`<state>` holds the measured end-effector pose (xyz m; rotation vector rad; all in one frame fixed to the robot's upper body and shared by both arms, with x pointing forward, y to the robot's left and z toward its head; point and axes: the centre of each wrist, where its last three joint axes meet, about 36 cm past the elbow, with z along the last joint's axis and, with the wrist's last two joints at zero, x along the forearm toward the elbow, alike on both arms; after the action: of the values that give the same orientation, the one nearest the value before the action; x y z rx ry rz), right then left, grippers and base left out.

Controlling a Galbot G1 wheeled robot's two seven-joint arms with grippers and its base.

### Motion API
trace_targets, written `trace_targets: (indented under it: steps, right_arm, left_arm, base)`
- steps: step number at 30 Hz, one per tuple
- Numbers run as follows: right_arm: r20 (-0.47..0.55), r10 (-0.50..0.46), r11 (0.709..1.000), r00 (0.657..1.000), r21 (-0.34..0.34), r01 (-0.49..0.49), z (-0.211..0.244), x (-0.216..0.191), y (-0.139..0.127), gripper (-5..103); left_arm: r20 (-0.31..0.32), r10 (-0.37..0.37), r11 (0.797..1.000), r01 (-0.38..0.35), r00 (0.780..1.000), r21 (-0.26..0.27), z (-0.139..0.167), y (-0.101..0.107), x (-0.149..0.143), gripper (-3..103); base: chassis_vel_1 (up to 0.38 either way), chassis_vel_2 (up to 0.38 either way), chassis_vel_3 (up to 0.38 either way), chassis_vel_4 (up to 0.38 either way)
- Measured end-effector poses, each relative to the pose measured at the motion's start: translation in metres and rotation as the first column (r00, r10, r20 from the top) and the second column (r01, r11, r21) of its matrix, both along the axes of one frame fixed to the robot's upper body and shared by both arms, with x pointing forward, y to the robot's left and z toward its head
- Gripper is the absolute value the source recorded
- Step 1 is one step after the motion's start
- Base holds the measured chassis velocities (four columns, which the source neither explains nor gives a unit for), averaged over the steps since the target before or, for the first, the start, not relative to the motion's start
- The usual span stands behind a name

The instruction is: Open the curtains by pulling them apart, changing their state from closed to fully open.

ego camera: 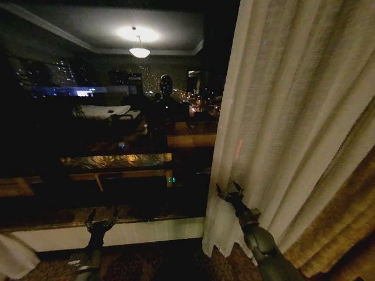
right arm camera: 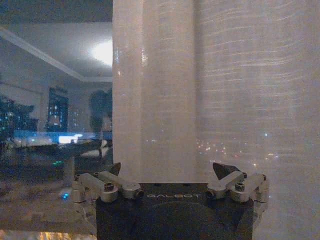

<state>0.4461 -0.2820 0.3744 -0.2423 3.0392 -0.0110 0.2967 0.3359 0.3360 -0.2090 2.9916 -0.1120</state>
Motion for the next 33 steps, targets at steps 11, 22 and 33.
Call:
trace_targets:
  steps: [11, 22, 33]
  right_arm:
    - [-0.021, 0.038, 0.999, 0.999, 0.006, -0.038, -0.014, 0.037, 0.027, 99]
    - [-0.001, 0.063, 0.998, 0.998, 0.022, -0.063, -0.019, 0.031, 0.026, 61]
    - [-0.005, 0.052, 0.998, 0.999, 0.021, -0.052, -0.023, 0.025, 0.024, 21]
  left_arm:
    - [0.000, 0.000, 1.000, 0.000, 1.000, 0.000, 0.000, 0.000, 0.000, 100]
    - [0.000, 0.000, 1.000, 0.000, 1.000, 0.000, 0.000, 0.000, 0.000, 100]
    - [0.000, 0.000, 1.000, 0.000, 1.000, 0.000, 0.000, 0.000, 0.000, 100]
  base:
    - [0.000, 0.000, 0.000, 0.000]
    - [0.000, 0.000, 0.000, 0.000]
    - [0.000, 0.000, 0.000, 0.000]
